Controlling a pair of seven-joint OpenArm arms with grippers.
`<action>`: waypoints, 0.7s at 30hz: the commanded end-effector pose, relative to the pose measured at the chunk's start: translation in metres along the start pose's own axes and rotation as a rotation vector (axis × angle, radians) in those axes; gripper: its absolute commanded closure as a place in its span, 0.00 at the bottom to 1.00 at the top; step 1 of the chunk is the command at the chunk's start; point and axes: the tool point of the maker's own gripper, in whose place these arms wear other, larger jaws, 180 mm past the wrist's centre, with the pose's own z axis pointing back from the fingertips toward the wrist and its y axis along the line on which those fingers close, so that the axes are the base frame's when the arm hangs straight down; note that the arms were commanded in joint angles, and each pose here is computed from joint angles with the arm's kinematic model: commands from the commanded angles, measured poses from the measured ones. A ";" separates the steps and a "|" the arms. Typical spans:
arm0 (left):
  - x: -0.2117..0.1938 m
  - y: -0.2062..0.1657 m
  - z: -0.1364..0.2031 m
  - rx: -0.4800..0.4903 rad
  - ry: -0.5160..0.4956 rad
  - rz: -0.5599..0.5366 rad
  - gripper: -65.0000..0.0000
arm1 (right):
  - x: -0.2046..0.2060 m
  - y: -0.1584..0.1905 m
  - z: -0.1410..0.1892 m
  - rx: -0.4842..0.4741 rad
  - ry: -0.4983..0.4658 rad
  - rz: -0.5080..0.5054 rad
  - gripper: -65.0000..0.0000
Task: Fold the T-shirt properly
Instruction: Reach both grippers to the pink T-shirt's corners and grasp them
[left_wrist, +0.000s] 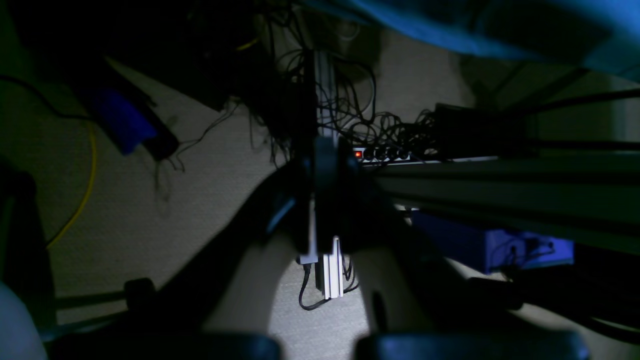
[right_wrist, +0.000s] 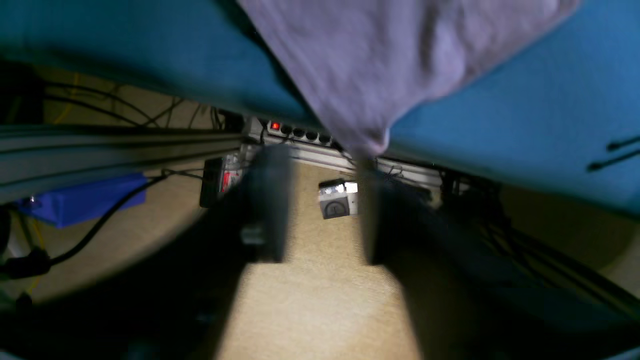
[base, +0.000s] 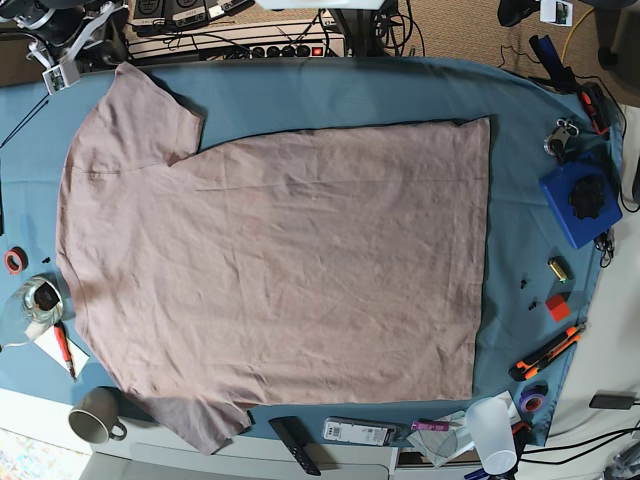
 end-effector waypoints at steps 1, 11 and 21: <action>0.001 -0.001 0.006 -0.005 -0.004 -0.003 1.00 | 0.007 0.003 0.004 0.001 -0.026 0.017 0.53; 0.015 0.001 0.005 0.017 -0.025 -0.028 1.00 | 0.028 0.007 -0.001 -0.022 -0.094 0.012 0.53; 0.086 0.021 0.006 0.165 -0.121 -0.168 0.67 | 0.047 -0.013 -0.011 -0.077 -0.150 -0.007 0.53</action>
